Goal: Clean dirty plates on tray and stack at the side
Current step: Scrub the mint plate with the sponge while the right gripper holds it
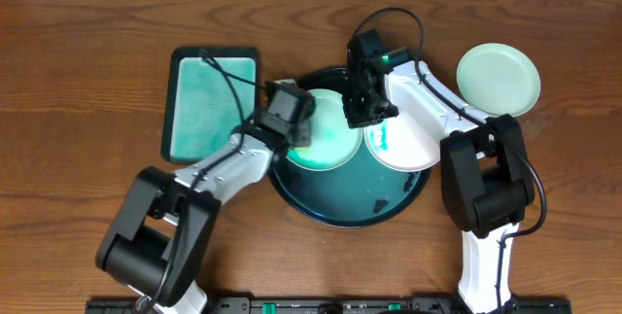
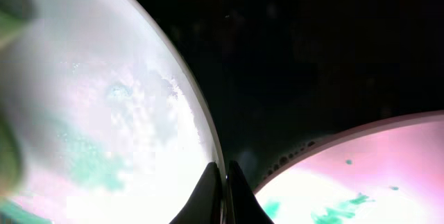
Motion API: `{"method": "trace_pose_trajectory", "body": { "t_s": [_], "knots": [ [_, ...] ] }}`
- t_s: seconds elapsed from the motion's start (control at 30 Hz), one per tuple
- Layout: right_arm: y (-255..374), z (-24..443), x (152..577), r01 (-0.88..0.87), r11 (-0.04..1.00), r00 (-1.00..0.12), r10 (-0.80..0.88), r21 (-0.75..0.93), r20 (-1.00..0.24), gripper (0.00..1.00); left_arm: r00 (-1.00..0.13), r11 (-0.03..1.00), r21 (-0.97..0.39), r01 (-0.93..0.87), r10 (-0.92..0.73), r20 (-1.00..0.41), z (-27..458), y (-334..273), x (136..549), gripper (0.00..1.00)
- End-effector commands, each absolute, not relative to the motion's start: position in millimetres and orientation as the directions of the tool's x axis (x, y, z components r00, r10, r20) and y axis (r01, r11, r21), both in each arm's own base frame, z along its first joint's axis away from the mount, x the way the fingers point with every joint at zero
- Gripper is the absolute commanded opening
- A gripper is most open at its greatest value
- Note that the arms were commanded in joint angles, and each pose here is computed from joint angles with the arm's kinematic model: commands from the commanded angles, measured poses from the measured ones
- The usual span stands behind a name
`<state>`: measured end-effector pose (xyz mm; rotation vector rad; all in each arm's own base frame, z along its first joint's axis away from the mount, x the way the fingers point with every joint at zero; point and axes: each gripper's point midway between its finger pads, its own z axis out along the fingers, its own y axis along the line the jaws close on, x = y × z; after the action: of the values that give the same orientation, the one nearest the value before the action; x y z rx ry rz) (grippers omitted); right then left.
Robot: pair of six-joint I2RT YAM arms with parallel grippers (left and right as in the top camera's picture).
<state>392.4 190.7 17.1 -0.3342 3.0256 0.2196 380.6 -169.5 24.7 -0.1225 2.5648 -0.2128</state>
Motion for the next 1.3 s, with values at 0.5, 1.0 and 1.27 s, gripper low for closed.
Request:
{"method": "trace_pose_trajectory", "body": {
  "t_s": [0.5, 1.0, 1.27],
  "knots": [
    [184.5, 18.7, 398.0, -0.208, 0.972, -0.974, -0.196, 0.111, -0.113, 0.01, -0.848, 0.869, -0.495, 0.017, -0.249, -0.467, 59.9, -234.3, 374.4, 0.07],
    [184.3, 18.6, 397.6, -0.208, 0.972, -0.974, -0.196, 0.110, -0.111, 0.01, -0.861, 0.982, -0.103, -0.156, -0.187, -0.473, -8.7, -167.4, 359.4, 0.07],
    [185.3, 18.9, 399.7, -0.209, 0.971, -0.973, -0.196, 0.112, -0.120, 0.01, -0.776, 0.987, 0.089, -0.133, -0.048, -0.629, 40.7, -135.0, 376.3, 0.07]
  ]
}}
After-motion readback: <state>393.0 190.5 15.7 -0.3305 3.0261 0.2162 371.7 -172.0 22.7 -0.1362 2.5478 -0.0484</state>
